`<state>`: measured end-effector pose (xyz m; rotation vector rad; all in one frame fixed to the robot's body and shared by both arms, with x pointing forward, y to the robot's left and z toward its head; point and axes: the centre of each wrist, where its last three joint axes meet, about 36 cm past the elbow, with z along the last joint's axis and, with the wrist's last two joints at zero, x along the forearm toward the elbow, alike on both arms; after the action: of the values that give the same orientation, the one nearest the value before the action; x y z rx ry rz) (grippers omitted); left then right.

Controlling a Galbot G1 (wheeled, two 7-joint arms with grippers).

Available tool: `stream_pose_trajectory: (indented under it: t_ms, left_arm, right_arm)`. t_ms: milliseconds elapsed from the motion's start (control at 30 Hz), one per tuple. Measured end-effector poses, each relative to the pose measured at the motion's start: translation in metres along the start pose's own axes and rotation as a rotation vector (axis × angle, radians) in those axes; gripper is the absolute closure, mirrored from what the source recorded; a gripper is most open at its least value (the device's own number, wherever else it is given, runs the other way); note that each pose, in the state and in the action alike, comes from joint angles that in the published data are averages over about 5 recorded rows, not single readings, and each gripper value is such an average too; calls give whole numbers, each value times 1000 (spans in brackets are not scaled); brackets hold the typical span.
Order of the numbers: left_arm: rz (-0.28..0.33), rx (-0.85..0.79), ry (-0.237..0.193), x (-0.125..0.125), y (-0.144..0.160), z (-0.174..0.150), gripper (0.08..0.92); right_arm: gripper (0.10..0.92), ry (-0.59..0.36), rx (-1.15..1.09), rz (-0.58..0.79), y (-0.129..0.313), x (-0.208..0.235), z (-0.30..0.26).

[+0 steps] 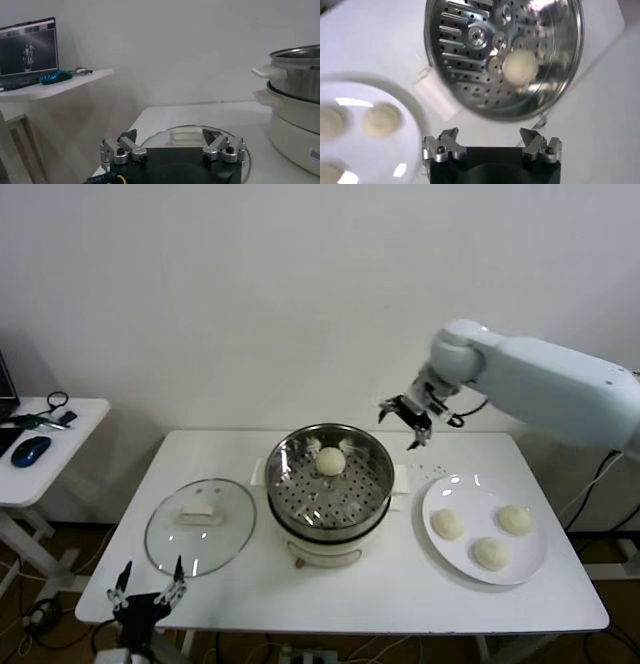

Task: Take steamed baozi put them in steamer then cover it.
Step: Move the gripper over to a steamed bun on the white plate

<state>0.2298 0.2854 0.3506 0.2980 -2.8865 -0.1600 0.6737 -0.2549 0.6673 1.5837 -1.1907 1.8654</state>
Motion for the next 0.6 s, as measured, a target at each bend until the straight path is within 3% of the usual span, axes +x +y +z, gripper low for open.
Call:
stream_pose_trajectory:
  t_ms: [267,600]
  left_arm:
    - [-2,-8,1,6,-1,-2,177]
    - [-12,-24,6,11,3,-2,177]
  right_arm:
    - [200,-44,-321,-56,67,-27,46]
    - [200,-61,-514,-144,129,-87,72]
